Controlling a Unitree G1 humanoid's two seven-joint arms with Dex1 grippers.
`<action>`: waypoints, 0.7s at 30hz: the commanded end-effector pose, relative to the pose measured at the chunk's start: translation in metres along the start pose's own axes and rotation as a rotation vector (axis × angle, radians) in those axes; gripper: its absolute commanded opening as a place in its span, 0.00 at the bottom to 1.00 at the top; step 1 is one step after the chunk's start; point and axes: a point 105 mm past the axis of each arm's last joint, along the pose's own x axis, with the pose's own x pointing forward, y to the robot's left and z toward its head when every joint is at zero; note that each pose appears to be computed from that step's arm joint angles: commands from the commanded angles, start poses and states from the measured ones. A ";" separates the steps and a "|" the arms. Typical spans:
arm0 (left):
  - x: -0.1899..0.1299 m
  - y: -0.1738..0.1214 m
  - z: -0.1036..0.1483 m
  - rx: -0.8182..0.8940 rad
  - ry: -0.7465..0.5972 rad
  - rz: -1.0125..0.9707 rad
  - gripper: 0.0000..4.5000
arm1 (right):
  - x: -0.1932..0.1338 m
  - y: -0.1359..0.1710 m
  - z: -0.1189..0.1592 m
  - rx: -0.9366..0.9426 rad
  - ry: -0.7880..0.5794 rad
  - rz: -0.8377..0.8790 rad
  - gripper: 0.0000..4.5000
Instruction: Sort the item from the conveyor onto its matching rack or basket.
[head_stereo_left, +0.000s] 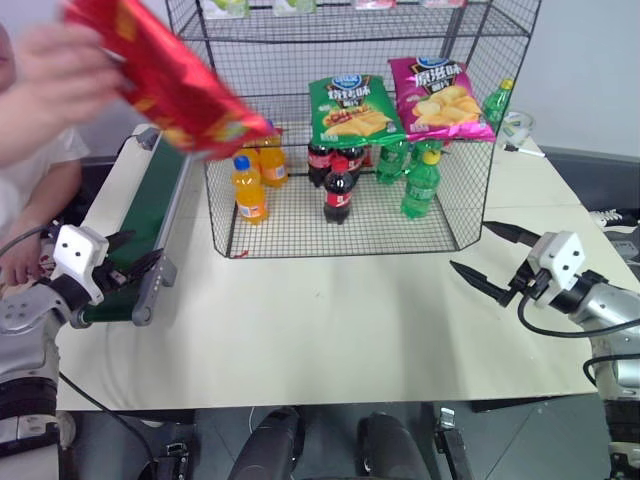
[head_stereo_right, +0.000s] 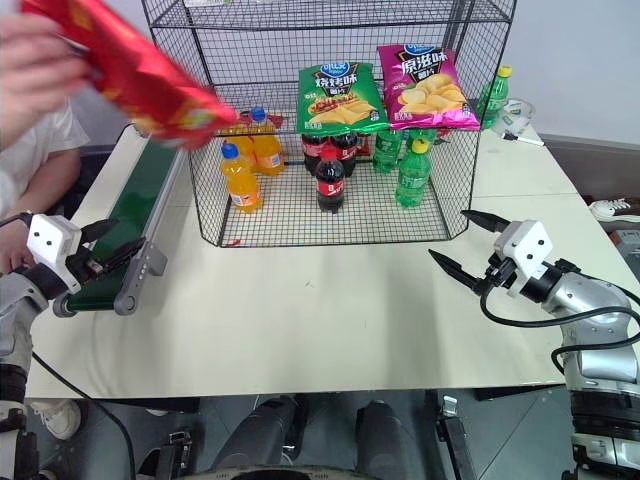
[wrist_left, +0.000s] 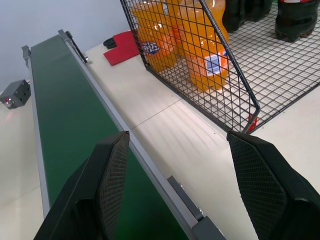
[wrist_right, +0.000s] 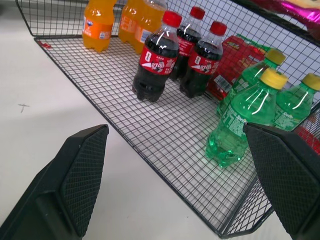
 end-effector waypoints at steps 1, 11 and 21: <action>0.000 0.014 0.019 0.026 -0.064 0.065 0.72 | 0.001 -0.005 0.008 -0.040 -0.022 -0.006 1.00; 0.006 0.004 0.016 0.014 -0.065 0.037 0.72 | 0.007 -0.006 0.011 -0.047 -0.032 0.002 1.00; 0.000 0.001 0.002 0.084 -0.005 0.041 0.72 | 0.009 -0.001 0.009 -0.047 -0.029 0.014 1.00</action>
